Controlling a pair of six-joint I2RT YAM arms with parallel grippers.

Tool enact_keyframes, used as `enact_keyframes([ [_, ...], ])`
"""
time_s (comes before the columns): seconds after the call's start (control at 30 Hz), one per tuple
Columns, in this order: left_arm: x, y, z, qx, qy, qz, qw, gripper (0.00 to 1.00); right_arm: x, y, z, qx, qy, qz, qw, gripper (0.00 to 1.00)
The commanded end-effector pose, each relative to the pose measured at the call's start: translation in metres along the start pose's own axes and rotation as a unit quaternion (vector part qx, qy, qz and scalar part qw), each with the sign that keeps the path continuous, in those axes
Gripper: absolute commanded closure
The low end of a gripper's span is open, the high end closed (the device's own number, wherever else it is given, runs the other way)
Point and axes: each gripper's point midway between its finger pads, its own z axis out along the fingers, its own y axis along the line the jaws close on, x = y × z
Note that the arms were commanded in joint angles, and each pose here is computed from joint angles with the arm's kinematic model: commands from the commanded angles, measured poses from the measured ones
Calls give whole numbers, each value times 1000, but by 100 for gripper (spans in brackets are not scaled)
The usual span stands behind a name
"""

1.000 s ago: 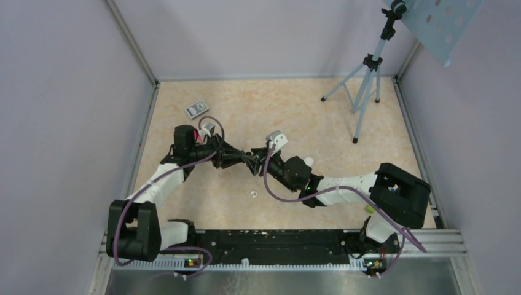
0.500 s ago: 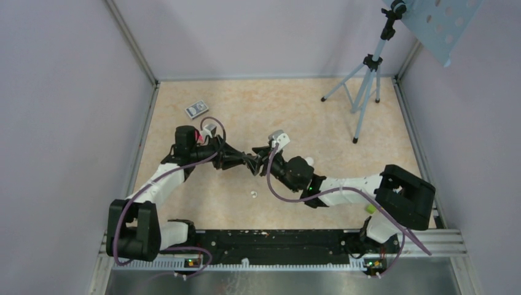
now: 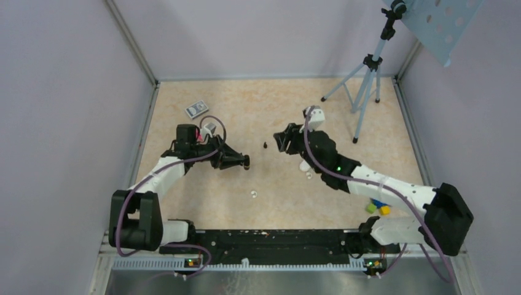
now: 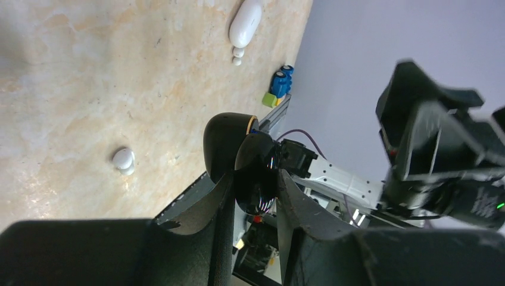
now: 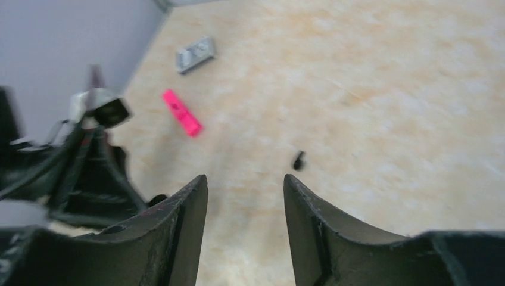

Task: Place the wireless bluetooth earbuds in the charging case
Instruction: Adjust the left earbud at the center of the board.

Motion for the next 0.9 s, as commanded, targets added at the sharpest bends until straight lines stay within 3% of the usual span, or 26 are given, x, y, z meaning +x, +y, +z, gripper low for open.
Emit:
enact_keyframes([
  [0.0,-17,-17,-5,3,-32,76,997,100,37,-66,-2,170,161,12,972,53],
  [0.1,-24,-17,-8,-12,-57,99,993,100,54,-83,4,220,214,-32,951,56],
  [0.4,-27,-19,-25,-31,-129,139,981,100,117,-69,54,179,284,-36,941,55],
  [0.87,-13,-22,-27,-20,-105,142,984,100,167,-82,113,212,317,-95,919,55],
])
